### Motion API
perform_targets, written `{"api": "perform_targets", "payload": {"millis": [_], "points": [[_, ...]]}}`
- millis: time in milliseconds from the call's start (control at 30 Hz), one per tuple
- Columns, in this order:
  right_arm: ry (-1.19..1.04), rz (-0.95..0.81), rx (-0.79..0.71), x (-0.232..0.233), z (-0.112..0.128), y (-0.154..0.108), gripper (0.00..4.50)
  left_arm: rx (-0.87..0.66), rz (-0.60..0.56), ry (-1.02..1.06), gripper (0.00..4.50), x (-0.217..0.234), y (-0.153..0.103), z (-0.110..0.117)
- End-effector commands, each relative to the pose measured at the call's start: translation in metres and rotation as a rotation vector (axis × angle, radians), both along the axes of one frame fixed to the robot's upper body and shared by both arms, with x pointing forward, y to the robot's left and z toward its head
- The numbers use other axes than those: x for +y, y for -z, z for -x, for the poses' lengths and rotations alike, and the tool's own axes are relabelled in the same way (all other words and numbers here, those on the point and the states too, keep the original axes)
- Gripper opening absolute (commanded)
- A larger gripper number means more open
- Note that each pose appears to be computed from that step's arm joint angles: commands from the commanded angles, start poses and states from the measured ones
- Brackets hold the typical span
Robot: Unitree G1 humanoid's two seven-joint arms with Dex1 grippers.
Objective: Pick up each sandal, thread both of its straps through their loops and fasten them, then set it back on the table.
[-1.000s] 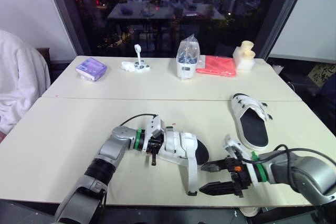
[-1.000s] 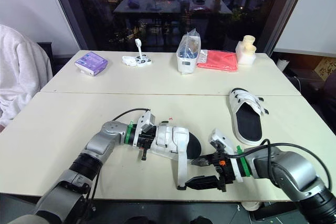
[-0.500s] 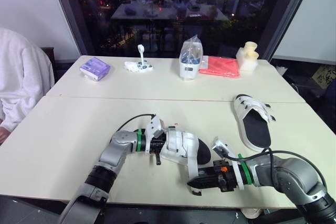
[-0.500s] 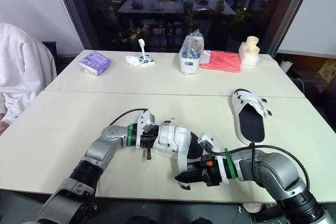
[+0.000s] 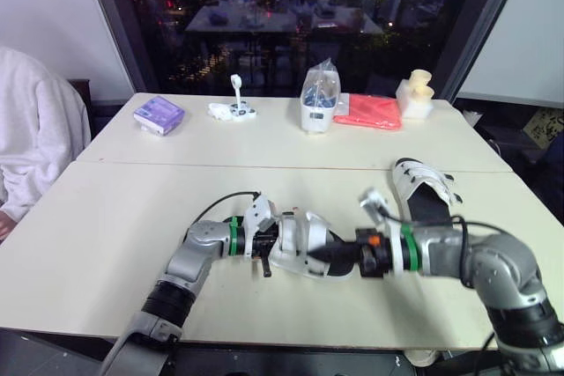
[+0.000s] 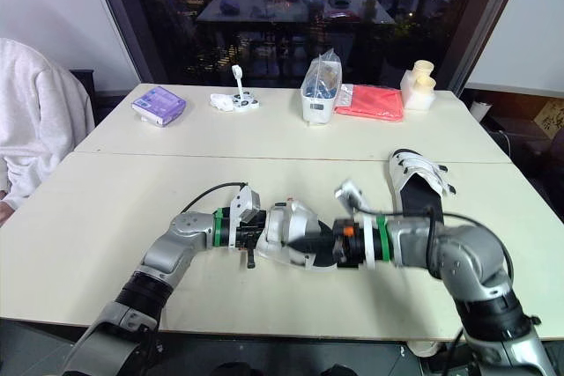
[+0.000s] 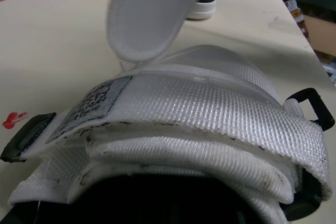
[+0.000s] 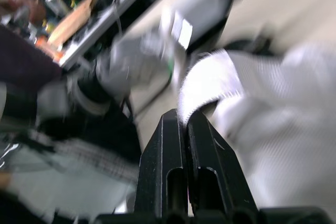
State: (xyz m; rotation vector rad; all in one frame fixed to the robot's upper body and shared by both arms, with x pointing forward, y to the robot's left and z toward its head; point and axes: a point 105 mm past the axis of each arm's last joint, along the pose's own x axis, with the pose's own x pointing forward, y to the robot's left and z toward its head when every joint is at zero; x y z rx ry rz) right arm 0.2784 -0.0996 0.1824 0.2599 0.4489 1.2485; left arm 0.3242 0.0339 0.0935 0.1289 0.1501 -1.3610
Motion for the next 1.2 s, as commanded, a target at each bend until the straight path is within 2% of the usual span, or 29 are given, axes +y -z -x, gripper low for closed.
{"api": "perform_targets", "payload": {"millis": [33, 133, 567, 867, 1200], "points": [[0.036, -0.046, 0.042, -0.003, -0.013, -0.004, 0.03, 0.024, -0.018, 0.03, 0.0, -0.008, 0.008, 0.006], [0.044, -0.064, 0.102, -0.003, -0.017, 0.003, 0.03, 0.023, -0.017, 0.031, 0.0, -0.008, 0.008, 0.007], [0.005, -0.046, 0.33, 0.002, -0.007, 0.026, 0.03, 0.018, -0.022, 0.03, 0.0, -0.008, 0.009, 0.008], [0.056, -0.02, 0.356, -0.006, -0.018, 0.041, 0.03, 0.015, -0.02, 0.031, 0.0, -0.008, 0.008, 0.008], [0.063, 0.033, 0.306, -0.011, -0.019, 0.053, 0.03, 0.021, -0.021, 0.026, 0.0, -0.007, 0.009, 0.01]]}}
